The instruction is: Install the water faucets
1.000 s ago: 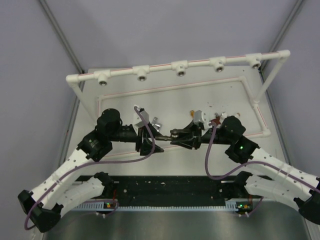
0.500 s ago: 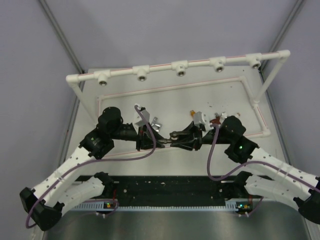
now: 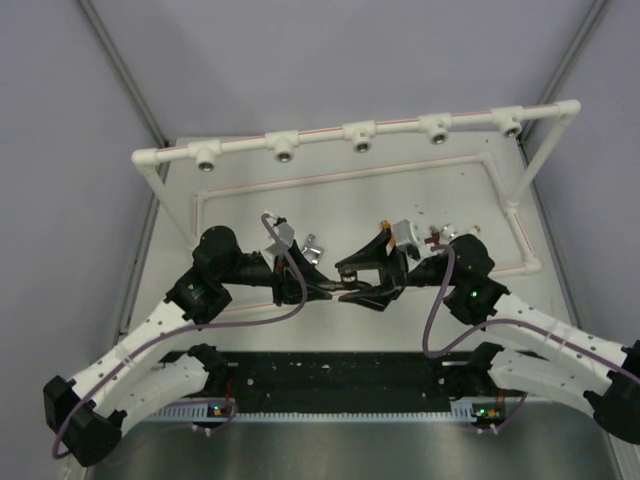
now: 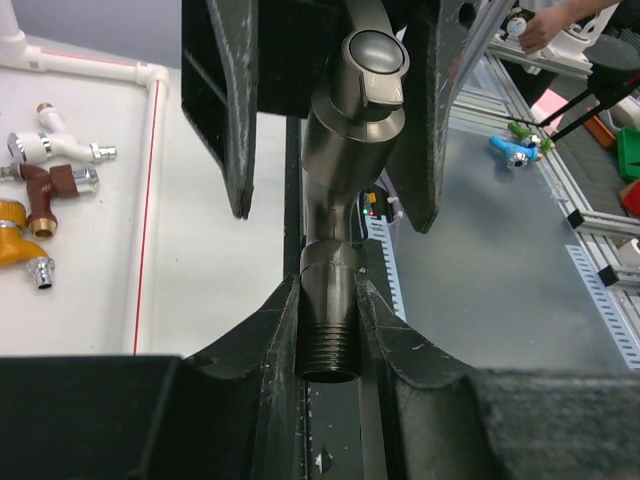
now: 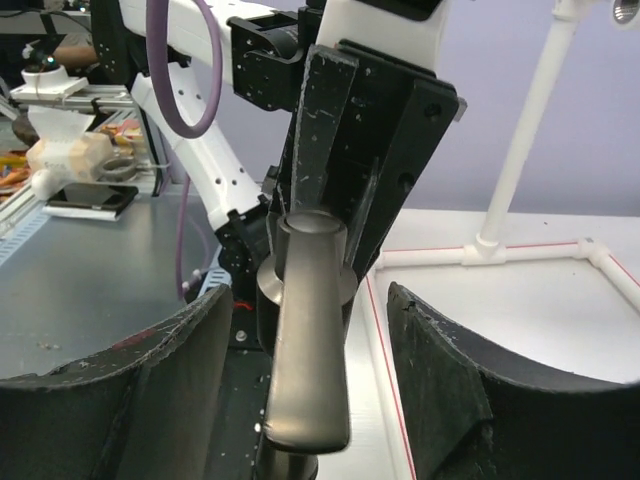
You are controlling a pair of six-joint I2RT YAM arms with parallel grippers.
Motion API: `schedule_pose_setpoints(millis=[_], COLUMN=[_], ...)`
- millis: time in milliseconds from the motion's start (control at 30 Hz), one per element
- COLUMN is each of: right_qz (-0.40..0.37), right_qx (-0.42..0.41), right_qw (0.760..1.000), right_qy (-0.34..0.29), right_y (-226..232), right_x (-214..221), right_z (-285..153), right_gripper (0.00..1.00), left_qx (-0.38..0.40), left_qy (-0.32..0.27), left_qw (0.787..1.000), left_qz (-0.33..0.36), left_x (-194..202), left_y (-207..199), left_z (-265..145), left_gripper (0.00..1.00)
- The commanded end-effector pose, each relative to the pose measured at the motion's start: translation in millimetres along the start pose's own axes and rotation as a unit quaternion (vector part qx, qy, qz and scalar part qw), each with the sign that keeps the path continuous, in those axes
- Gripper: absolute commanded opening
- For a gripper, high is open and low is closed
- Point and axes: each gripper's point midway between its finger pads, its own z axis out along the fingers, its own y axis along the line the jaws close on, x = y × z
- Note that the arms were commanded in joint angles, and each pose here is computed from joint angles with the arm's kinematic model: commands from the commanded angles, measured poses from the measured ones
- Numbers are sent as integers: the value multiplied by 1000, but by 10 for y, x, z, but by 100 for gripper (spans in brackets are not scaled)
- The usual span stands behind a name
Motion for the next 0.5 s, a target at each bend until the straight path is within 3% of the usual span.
schedule_pose_setpoints(millis=[0,467], right_qz=[-6,2], right_qx=[-26,-36], right_qw=[999,999], right_qy=[-21,-26], right_y=[50,63], right_x=[-128,-154], right_z=[45,76], right_gripper=[63,57], left_qx=[32,22], left_qy=[-43,-51], left_qw=[998,998], left_qz=[45,34], left_x=[-293,-324], left_y=[-150,-79], left_z=[17,53], left_gripper=[0,0])
